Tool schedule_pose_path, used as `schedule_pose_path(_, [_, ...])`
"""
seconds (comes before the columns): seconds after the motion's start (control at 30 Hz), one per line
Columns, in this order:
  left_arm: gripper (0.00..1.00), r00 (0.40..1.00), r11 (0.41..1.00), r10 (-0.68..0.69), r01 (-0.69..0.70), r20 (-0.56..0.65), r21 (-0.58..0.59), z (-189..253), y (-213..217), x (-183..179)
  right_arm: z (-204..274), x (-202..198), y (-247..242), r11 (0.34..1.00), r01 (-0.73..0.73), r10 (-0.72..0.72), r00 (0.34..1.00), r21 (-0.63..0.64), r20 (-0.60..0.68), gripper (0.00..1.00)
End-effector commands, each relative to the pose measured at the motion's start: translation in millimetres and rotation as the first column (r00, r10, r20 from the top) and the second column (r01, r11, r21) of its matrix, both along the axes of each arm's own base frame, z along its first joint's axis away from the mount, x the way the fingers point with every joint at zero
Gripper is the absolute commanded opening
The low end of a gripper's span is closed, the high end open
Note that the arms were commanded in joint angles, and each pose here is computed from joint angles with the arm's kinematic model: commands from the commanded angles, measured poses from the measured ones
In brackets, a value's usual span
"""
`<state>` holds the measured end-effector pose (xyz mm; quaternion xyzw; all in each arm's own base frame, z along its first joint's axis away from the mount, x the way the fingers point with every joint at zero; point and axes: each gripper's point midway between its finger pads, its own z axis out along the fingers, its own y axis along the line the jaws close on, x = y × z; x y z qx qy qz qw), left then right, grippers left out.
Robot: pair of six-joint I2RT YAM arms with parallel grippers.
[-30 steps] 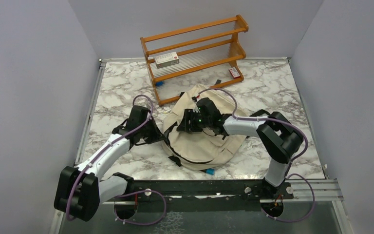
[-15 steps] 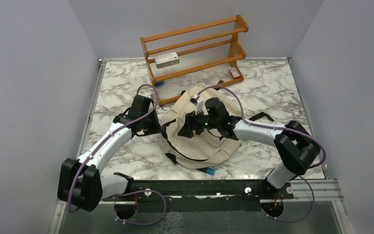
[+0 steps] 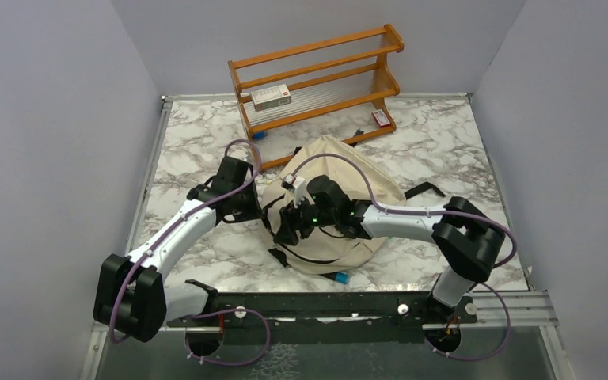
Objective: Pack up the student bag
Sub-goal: Zip the student bag at the center of the board.
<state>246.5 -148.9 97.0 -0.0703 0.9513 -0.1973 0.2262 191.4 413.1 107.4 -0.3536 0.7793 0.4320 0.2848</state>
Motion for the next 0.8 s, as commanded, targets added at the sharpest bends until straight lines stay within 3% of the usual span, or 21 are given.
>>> schedule_pose_path(0.0, [0.0, 1.0, 0.999, 0.024, -0.023, -0.01, 0.035, -9, 3, -2, -13, 19, 5, 0.996, 0.083, -0.083, 0.996, -0.02, 0.018, 0.56])
schedule_pose_path(0.17, [0.0, 1.0, 0.999, 0.025, -0.025, -0.016, 0.03, -10, 0, -6, -16, 21, 10, 0.996, 0.084, -0.084, 0.996, -0.014, 0.017, 0.37])
schedule_pose_path(0.27, [0.07, 1.0, 1.0, 0.022, -0.021, -0.017, 0.023, -10, -2, -9, -15, 21, 11, 0.997, 0.079, -0.079, 0.997, -0.011, 0.016, 0.29])
schedule_pose_path(0.6, [0.09, 0.999, 1.0, 0.004, -0.003, -0.032, 0.03, -14, -6, -17, -18, 19, 12, 0.997, 0.079, -0.079, 0.997, -0.006, -0.002, 0.25])
schedule_pose_path(0.77, [0.0, 1.0, 0.999, 0.01, -0.009, -0.026, 0.05, -13, -4, -18, -19, 18, 12, 0.997, 0.077, -0.077, 0.997, -0.009, -0.003, 0.24])
